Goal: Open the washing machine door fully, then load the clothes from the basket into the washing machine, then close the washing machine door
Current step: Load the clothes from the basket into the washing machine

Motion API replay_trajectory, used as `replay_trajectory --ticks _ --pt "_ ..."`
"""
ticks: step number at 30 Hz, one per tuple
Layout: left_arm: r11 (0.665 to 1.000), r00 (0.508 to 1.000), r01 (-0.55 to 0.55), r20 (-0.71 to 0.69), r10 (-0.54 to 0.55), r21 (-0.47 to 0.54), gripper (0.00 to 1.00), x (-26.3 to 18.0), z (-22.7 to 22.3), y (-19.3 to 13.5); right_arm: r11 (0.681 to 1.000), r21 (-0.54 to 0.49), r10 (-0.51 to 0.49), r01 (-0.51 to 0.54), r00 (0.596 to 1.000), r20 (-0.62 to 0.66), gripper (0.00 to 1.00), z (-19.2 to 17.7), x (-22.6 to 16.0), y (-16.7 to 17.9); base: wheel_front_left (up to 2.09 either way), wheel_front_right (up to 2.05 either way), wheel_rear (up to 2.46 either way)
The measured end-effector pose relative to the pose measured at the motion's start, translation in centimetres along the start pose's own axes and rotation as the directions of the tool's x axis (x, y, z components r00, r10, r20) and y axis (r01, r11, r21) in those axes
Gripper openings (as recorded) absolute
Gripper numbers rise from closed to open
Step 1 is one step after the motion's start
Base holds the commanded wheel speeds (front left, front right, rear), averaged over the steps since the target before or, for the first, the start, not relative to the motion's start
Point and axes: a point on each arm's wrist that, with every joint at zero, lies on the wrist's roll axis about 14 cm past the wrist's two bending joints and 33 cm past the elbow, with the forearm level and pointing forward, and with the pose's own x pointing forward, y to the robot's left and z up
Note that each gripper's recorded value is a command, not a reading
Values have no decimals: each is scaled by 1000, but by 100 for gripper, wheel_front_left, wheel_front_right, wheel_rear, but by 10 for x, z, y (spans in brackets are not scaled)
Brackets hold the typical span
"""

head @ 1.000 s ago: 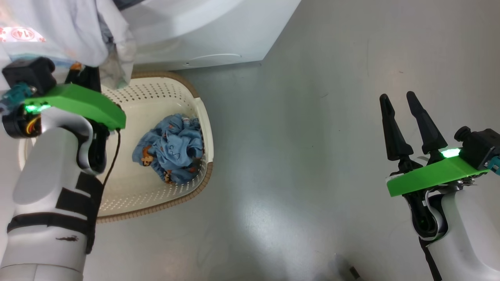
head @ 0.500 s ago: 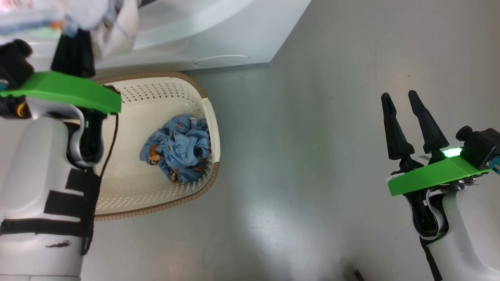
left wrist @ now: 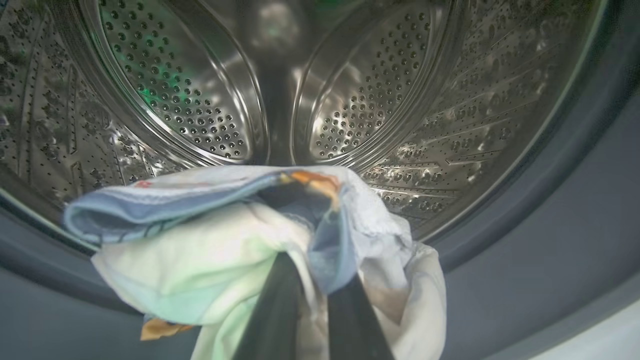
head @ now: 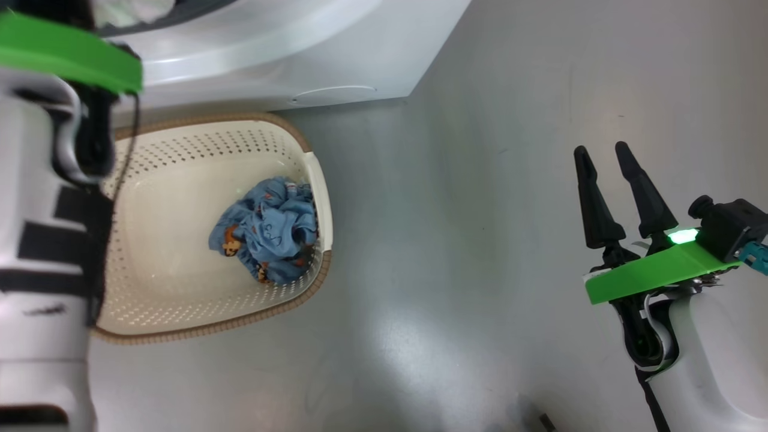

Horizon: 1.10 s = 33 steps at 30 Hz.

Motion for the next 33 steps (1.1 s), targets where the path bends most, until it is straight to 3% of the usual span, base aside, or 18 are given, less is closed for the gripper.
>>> replay_trajectory --ticks 14,20,26,27,28,29,30,31,33 --pt "991 996 -16 -83 27 131 0 42 -2 10 1000 5 -24 25 1000 -12 100 -1 -13 -4 0 0 0" --pt "979 999 10 -36 -3 202 0 63 18 0 999 12 -48 48 999 -11 100 1 -19 -10 0 0 0" --pt "974 992 3 -122 25 228 0 59 -13 6 998 11 -68 68 998 -11 100 2 -22 -16 0 0 0" --pt "973 990 1 -135 31 231 4 57 -17 8 998 11 -68 68 998 -10 100 2 -22 -16 0 0 0" --pt "972 989 -1 -146 36 235 43 56 -20 9 998 12 -68 68 998 -11 100 2 -22 -16 0 0 0" --pt "972 988 -4 -150 40 237 51 55 -21 11 998 12 -68 68 998 -11 100 2 -22 -16 0 0 0" --pt "971 987 -6 -152 44 238 66 55 -21 12 998 13 -67 67 998 -11 100 2 -22 -15 0 0 0" --pt "970 987 -10 -154 49 241 100 53 -21 14 998 15 -64 65 998 -11 100 2 -21 -14 0 0 0" --pt "971 987 -19 -152 57 240 100 52 -19 17 998 17 -61 61 998 -10 100 1 -19 -13 0 0 0"
